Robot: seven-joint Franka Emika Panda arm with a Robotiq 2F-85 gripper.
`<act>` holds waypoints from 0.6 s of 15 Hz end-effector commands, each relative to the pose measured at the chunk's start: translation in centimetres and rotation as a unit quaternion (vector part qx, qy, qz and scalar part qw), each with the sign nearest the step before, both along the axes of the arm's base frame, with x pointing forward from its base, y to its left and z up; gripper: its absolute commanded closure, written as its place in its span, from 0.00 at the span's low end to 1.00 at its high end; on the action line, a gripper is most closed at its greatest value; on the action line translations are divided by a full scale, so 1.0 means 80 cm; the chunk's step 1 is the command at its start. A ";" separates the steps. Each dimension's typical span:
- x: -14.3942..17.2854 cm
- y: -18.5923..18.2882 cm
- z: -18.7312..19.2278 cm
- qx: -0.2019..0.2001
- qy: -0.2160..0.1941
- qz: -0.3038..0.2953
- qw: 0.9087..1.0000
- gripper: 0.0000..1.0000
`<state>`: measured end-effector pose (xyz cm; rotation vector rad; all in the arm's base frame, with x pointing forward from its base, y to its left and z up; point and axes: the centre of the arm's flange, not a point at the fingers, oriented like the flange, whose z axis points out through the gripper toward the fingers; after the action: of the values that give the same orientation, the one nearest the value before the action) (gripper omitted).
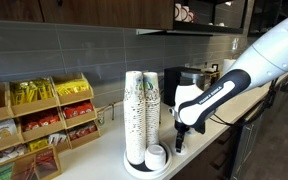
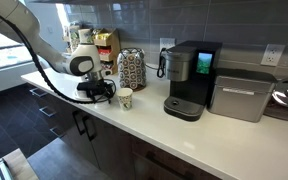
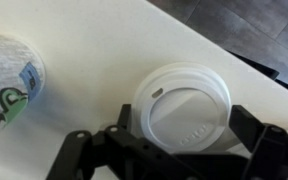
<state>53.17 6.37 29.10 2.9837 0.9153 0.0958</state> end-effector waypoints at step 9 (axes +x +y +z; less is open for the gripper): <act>-0.004 -0.005 -0.008 0.001 -0.005 -0.002 1.000 0.12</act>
<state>53.20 6.23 29.10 2.9847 0.9111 0.0975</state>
